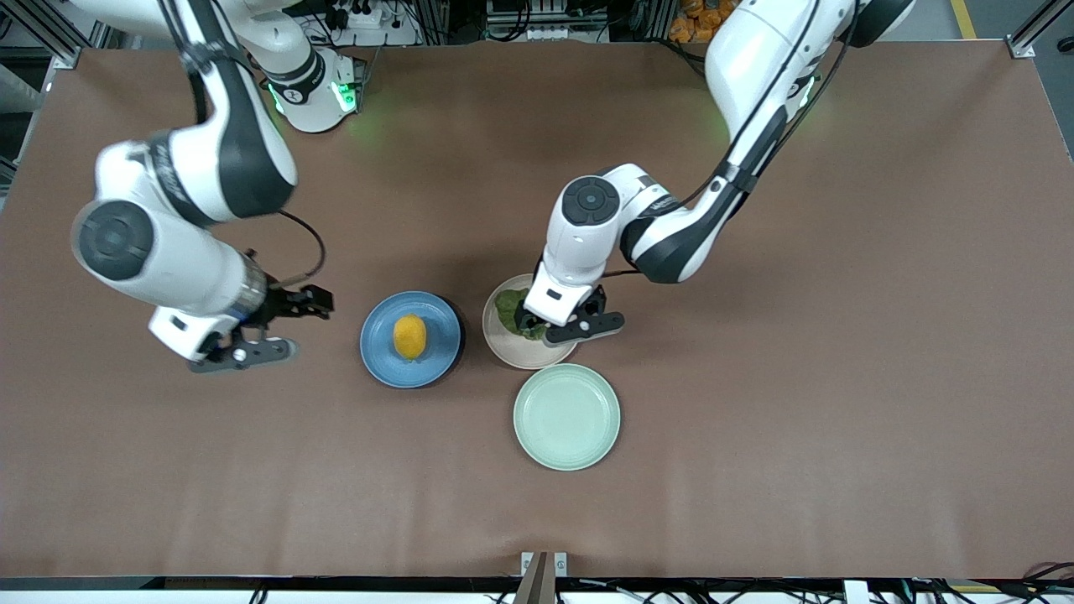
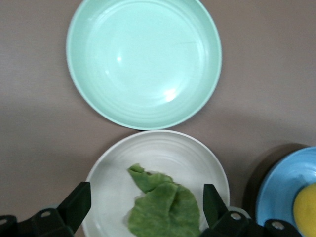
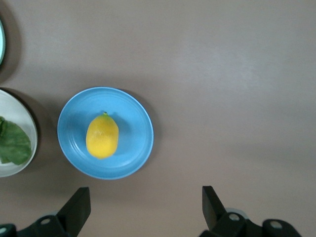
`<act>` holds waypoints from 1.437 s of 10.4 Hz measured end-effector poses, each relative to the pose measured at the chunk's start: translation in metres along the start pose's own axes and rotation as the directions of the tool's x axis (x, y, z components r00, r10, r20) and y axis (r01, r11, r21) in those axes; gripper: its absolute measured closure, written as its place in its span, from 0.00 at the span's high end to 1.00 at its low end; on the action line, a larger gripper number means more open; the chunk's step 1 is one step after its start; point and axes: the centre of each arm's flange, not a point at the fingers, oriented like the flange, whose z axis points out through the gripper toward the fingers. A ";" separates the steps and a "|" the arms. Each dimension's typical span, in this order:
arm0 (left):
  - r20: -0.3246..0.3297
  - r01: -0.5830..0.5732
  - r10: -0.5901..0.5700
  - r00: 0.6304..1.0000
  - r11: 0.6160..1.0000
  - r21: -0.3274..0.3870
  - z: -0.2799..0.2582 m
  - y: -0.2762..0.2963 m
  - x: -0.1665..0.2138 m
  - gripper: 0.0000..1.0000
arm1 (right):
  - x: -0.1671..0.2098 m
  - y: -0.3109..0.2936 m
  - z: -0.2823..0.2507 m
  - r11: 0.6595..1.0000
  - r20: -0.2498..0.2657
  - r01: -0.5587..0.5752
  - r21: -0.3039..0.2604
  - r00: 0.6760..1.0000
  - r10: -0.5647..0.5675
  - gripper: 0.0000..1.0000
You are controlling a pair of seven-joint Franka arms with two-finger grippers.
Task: Pick lemon and lettuce from blue and beige plates
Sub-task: 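Grasp the lettuce with the left gripper while the right gripper grasps the lemon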
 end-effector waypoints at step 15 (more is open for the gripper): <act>0.022 -0.113 0.112 0.993 0.991 0.065 0.093 0.010 -0.076 0.93 | -0.021 -0.074 0.190 1.000 -0.088 -0.007 0.015 0.996 0.008 1.00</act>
